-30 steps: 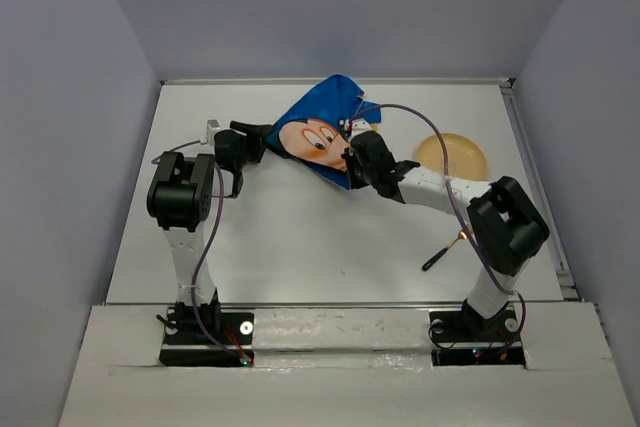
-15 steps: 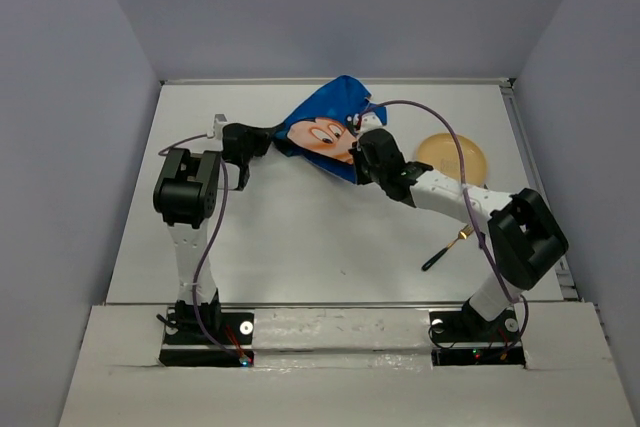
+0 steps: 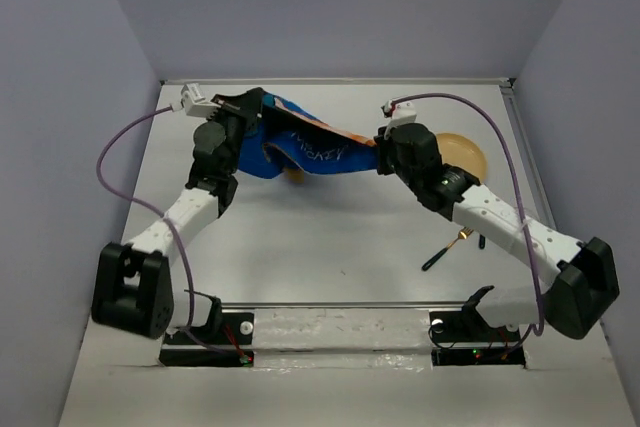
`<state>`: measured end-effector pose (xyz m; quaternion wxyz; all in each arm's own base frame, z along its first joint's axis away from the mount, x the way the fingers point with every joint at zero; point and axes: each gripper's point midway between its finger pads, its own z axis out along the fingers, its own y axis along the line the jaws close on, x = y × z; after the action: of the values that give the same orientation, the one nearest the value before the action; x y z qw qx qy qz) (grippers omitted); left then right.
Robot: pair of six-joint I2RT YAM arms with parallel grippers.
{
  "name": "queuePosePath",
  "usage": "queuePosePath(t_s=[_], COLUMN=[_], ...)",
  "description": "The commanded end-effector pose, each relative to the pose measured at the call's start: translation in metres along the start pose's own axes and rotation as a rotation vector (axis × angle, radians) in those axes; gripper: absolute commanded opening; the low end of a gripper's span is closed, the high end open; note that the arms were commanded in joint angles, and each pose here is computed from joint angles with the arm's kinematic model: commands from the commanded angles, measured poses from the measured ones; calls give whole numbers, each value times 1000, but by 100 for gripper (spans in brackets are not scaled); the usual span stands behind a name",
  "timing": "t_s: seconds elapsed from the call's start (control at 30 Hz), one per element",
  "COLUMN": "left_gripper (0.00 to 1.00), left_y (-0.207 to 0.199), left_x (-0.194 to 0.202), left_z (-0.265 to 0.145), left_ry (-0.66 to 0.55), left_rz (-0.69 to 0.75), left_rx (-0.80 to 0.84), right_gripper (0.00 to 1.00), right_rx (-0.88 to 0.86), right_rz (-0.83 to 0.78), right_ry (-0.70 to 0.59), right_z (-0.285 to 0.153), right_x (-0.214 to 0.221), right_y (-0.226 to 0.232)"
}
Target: Set the dinner table for one person
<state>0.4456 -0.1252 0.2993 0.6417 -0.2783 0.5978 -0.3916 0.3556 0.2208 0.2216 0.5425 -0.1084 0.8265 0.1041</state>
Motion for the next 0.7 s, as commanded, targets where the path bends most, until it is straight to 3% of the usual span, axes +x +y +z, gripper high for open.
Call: queuePosePath(t_s=[0.0,0.17,0.33,0.57,0.6,0.63,0.67], left_gripper=[0,0,0,0,0,0,0], left_y=[-37,-83,-101,-89,-75,-96,-89], left_x=[-41,-73,-96,-109,-102,-124,-118], left_z=[-34,-56,-48,23,42,52,71], left_ry=[-142,-200,-252,-217,-188,-202,-173], left_rz=[138,202,279,336,352,364,380], left_rx=[50,110,83,39,14,43,29], right_gripper=[0,0,0,0,0,0,0], right_rx=[41,31,108,167,196,211,228], right_rz=[-7,14,-55,-115,-135,-142,-148], right_ry=[-75,-212,-264,-266,-271,-298,-318], right_z=[-32,-73,-64,11,17,25,27], right_x=[-38,-95,-129,-159,-168,-189,-201], right_y=[-14,-20,-29,-60,-72,-76,-82])
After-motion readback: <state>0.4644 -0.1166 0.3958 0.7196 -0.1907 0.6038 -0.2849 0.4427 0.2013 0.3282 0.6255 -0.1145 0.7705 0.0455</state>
